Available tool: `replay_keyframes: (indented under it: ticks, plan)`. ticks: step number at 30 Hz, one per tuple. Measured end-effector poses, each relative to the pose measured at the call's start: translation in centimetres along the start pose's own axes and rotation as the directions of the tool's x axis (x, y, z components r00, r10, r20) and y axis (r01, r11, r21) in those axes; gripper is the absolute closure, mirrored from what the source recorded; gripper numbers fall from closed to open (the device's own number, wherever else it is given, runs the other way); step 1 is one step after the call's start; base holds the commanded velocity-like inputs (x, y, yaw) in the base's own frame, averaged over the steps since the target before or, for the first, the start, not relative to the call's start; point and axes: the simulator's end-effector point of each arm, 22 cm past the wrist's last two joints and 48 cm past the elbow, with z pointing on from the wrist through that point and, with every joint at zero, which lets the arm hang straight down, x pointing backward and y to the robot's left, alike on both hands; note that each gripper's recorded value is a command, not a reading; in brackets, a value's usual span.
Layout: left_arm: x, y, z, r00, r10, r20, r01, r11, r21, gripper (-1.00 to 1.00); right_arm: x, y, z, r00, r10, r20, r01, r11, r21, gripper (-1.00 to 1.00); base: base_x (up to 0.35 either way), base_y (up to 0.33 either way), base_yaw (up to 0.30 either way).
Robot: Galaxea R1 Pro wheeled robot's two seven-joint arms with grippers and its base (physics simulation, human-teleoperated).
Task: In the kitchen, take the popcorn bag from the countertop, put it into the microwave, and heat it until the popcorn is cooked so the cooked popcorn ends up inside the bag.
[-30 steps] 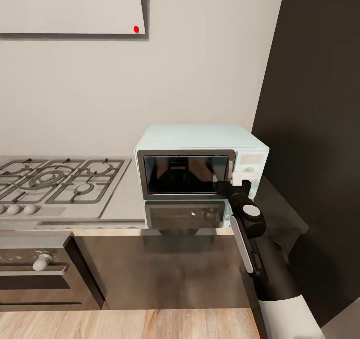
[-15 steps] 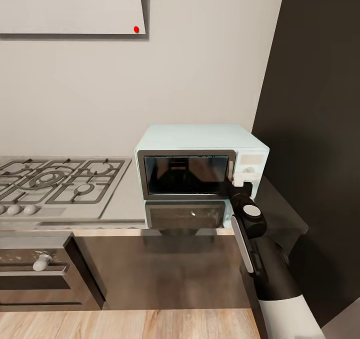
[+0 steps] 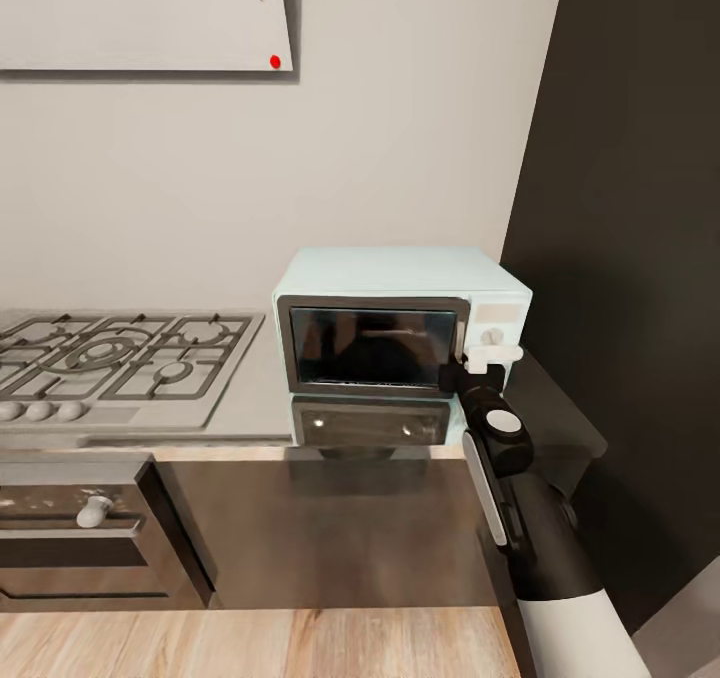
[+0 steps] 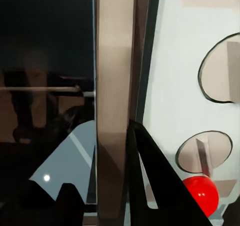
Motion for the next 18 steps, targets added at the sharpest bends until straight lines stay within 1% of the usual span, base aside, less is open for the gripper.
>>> replay_keyframes:
  ticks: [2,5,7,15,18]
  plan:
    - [0.0,0.01,0.0,1.0,0.0,0.0,0.0,1.0,0.0,-1.0,0.0,0.01,0.0,1.0,0.0,0.0,0.0,1.0,0.0,1.0,-0.087,0.0,0.0]
    - [0.0,-0.01,0.01,1.0,0.003,-0.001,-0.003,1.0,0.0,-1.0,0.06,0.24,0.02,1.0,0.002,-0.001,-0.002,1.0,-0.006,1.0,-0.248,0.0,0.0]
    - [0.1,-0.05,0.0,1.0,0.011,-0.002,-0.011,1.0,0.002,-1.0,0.05,0.49,-0.02,1.0,0.0,0.0,0.0,1.0,-0.011,1.0,-0.167,0.0,0.0]
    - [0.11,0.14,-0.02,1.0,0.001,-0.002,-0.001,1.0,-0.002,-1.0,0.02,0.6,-0.06,1.0,0.006,0.0,-0.006,1.0,-0.017,1.0,-0.02,0.0,0.0]
    - [0.11,0.13,0.0,1.0,0.003,-0.002,-0.003,1.0,-0.002,-1.0,0.06,0.77,-0.04,1.0,0.011,-0.001,-0.011,1.0,-0.022,1.0,-0.186,0.0,0.0]
